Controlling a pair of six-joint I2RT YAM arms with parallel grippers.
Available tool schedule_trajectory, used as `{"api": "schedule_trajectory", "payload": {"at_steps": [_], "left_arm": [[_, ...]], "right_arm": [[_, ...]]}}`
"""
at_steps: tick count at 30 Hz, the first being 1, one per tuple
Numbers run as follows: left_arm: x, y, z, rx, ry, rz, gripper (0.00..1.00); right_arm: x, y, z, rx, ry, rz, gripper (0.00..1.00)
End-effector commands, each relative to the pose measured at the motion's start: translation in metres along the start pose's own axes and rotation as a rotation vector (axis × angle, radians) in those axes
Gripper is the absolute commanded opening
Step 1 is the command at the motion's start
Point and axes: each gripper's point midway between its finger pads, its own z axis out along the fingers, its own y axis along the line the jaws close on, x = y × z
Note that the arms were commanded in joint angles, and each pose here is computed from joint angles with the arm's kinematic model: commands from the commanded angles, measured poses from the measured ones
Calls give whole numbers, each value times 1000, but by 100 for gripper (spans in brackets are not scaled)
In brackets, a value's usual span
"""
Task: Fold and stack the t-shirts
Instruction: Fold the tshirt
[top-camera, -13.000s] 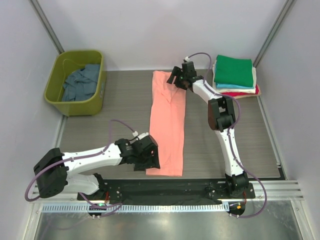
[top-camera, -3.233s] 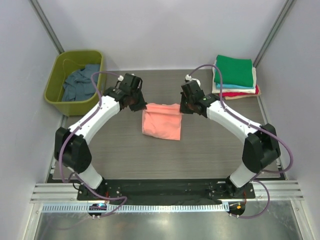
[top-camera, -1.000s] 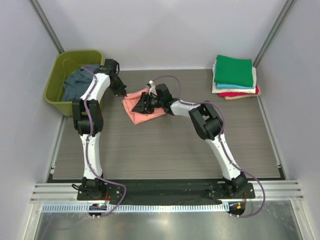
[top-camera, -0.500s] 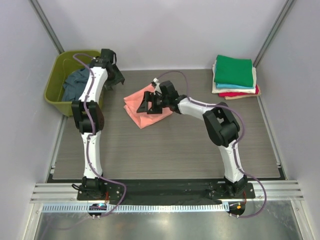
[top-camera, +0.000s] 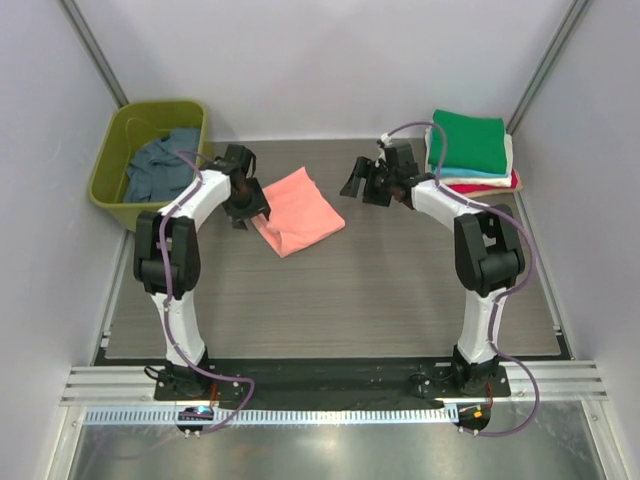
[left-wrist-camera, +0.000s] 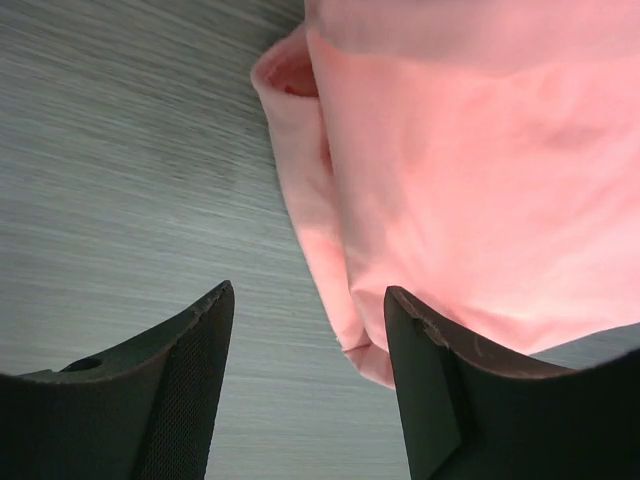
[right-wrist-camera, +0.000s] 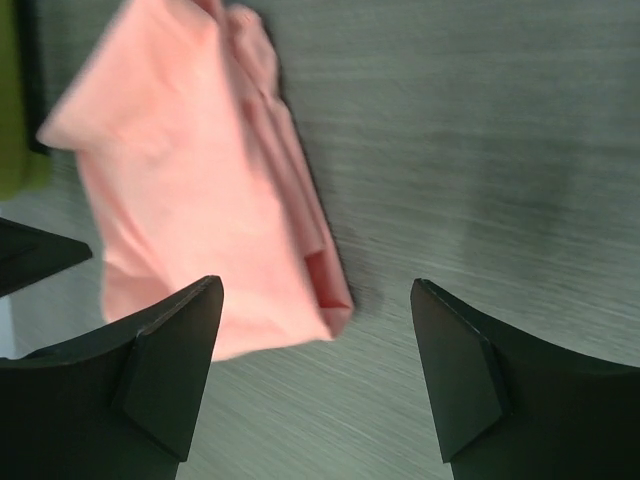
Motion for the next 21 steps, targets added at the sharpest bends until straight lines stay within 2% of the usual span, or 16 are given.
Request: {"api": "schedule_trajectory", "payload": {"at_steps": [1,5,8,9,11,12,13,14,15,17,18,20,21], "left_arm": [[-21,-26,5,163,-68,-20,63],[-17,-19,25,125,-53,-19,63],[-15,-13,39,97,-49,-19,63],[-15,-13,44,95,-48,-14,62],[-14,-13,58,92,-39,-7,60],[-14,-14,62,97,-36,0,53],[-17,-18,66,106,-41,3,48],[-14,-17,76,104,-24,17,34],[-15,-16,81,100,-23,24,24],[-21,-21,85,107,-32,42,0],[-21,-21,89,107,-26,61,0],[-28,-28,86,135,-39,81,0],[-32,-35,83,170,-54,99,0]], "right_arm": [[44,-14,21,17,106,-10,81],[65,-15,39,-40,157,38,80],[80,-16,48,-54,188,44,75],[84,-14,51,-62,195,46,64],[103,-12,57,-61,231,40,57],[110,-11,58,-59,241,39,43],[127,-9,59,-54,270,33,35],[133,-7,57,-54,278,35,29],[141,-6,54,-55,285,36,18],[164,0,39,-54,290,38,9],[170,3,33,-50,278,32,4],[211,-4,14,7,315,37,1],[207,9,1,-11,284,25,1]]}}
